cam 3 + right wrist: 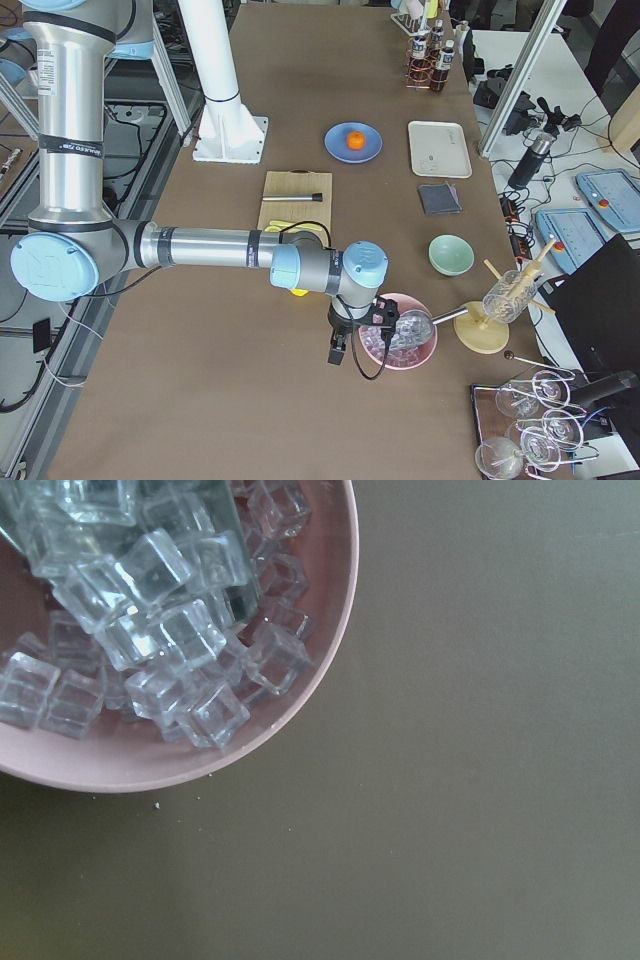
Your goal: Pick orange to plate
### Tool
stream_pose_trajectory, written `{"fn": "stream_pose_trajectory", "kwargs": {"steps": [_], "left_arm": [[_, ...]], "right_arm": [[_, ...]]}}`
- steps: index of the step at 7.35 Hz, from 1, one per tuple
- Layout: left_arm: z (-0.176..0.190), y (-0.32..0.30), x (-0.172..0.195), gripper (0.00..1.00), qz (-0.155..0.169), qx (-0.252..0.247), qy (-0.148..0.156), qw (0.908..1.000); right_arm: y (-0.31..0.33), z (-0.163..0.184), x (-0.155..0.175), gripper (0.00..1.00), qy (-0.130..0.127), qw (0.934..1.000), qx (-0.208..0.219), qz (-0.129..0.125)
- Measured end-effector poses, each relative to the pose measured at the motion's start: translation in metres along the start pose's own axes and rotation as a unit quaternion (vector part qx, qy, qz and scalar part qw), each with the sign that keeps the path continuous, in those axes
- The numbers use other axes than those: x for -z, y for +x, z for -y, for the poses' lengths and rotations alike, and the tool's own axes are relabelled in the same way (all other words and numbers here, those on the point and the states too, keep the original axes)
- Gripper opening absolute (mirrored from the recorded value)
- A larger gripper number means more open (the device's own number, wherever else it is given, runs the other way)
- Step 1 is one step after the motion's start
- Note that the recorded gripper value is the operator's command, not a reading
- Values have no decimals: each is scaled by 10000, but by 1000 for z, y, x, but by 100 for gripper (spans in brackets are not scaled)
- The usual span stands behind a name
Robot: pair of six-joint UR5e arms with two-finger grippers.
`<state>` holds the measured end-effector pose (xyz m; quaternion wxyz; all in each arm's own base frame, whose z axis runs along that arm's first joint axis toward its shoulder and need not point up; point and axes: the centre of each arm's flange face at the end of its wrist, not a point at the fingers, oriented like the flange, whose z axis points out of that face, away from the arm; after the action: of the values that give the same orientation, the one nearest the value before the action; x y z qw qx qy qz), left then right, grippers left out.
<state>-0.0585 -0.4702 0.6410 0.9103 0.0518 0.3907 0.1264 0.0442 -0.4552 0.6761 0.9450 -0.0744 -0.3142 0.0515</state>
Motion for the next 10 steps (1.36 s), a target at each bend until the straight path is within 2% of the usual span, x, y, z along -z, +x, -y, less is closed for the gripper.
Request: {"fn": "stream_pose_trajectory", "kwargs": {"steps": [3,10], "left_arm": [[-5,-2,-3,98,3,11,-31,10000],[-8,-4,-7,98,-10,43,-62,10000]], "right_arm": [[-3,1,5,100,48,10000,36,6],[1,-4,-2,100,-33,10000,5,76]]}}
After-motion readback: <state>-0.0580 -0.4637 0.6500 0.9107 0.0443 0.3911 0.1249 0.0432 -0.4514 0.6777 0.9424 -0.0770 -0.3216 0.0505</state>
